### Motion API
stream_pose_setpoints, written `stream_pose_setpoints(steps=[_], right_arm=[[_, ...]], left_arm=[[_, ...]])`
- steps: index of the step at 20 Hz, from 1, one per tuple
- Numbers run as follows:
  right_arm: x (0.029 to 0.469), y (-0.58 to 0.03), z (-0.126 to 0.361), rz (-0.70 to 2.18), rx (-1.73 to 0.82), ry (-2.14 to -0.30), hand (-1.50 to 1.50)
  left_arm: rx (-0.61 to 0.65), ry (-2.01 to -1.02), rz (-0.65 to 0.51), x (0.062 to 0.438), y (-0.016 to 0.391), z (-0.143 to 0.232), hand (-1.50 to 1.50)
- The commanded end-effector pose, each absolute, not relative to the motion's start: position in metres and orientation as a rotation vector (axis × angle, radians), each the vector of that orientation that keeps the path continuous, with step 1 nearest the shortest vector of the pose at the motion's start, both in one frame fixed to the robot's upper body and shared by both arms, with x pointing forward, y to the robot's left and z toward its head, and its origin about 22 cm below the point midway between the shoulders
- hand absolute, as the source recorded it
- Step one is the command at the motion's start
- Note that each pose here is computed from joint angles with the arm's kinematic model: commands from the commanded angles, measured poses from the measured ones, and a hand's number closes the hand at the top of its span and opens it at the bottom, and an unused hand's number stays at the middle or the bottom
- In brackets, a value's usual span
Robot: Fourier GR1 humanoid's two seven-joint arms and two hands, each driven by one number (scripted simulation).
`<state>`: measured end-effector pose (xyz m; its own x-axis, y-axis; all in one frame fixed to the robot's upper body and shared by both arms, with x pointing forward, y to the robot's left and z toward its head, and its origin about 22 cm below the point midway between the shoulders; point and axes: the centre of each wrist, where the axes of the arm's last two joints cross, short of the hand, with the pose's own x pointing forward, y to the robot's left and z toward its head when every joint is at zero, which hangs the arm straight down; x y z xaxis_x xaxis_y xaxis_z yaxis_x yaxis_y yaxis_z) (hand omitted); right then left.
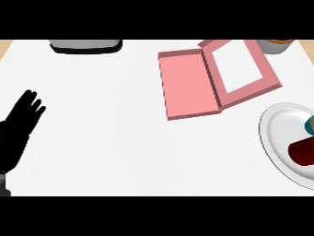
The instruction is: Pick the can from the plate and place it in the cardboard box
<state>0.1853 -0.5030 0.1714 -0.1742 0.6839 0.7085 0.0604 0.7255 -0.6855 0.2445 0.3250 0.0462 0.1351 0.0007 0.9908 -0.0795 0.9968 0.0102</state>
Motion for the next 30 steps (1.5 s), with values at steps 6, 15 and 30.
stream_pose_setpoints(steps=[6,15,30], right_arm=[[0.199,-0.462,0.204,0.992,-0.713,-1.189,-1.50],[0.219,-0.434,0.173,0.990,-0.600,-0.973,-1.50],[0.238,-0.440,0.150,1.015,-0.568,-0.891,-1.50]], left_arm=[[0.039,-1.446,0.057,0.241,0.318,0.058,0.00],[0.051,-1.450,0.067,0.251,0.314,0.048,0.00],[0.058,-1.433,0.045,0.237,0.337,0.037,0.00]])
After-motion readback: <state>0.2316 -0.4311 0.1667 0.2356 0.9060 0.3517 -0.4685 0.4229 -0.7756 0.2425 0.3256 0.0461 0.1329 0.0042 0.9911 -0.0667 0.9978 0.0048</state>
